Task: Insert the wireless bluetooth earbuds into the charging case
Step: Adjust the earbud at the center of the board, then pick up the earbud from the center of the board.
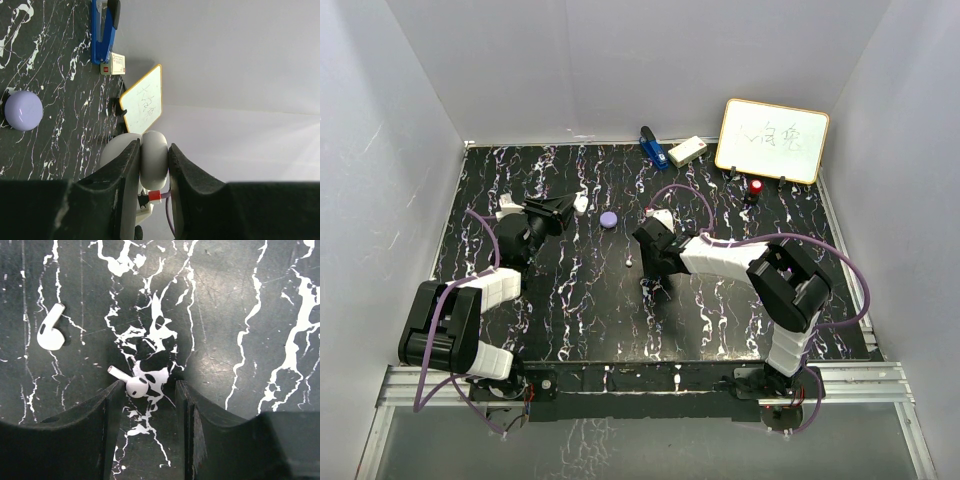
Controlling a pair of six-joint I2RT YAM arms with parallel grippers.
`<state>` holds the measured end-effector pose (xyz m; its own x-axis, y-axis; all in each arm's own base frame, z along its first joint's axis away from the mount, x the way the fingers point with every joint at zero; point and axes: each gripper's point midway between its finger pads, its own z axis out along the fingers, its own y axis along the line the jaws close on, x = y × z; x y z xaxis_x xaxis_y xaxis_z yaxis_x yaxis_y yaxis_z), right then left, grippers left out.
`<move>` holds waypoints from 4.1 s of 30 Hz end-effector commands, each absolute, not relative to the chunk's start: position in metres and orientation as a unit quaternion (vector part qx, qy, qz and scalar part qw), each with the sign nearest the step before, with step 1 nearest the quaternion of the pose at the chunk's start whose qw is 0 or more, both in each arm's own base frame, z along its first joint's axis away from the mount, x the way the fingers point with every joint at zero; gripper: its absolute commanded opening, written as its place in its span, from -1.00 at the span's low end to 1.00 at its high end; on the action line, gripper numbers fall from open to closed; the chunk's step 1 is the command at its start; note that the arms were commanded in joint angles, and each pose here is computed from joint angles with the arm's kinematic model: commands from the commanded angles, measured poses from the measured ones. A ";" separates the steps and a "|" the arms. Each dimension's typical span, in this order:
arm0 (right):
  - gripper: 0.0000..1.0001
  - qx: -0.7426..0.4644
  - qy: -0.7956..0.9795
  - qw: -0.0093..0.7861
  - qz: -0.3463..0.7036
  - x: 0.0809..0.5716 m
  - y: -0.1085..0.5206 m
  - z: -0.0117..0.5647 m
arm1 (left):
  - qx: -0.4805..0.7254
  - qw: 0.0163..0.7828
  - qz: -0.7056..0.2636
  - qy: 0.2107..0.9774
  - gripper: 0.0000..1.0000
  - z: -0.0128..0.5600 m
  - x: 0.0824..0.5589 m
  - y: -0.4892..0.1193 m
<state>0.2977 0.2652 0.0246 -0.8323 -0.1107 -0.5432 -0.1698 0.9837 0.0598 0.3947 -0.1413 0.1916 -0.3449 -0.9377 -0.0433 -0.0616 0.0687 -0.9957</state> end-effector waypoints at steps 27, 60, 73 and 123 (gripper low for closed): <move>-0.08 -0.074 0.945 0.318 0.014 0.306 0.244 0.044 | -0.397 0.407 -0.558 0.604 -1.00 0.203 0.393 -0.141; -0.05 -0.059 0.943 0.327 -0.019 0.357 0.214 0.029 | -0.400 0.405 -0.553 0.608 -1.00 0.198 0.393 -0.140; -0.05 -0.072 0.939 0.335 0.014 0.374 0.233 0.035 | -0.401 0.406 -0.552 0.608 -1.00 0.198 0.393 -0.140; -0.11 -0.161 0.914 0.367 0.061 0.371 0.273 0.069 | -0.398 0.405 -0.555 0.608 -1.00 0.199 0.396 -0.141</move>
<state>0.3592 0.2694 0.0557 -0.7073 -0.2592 -0.6577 -0.3583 0.9334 0.0174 0.3953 -0.1410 0.1831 -0.3513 -0.9355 -0.0388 -0.0857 0.0733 -0.9936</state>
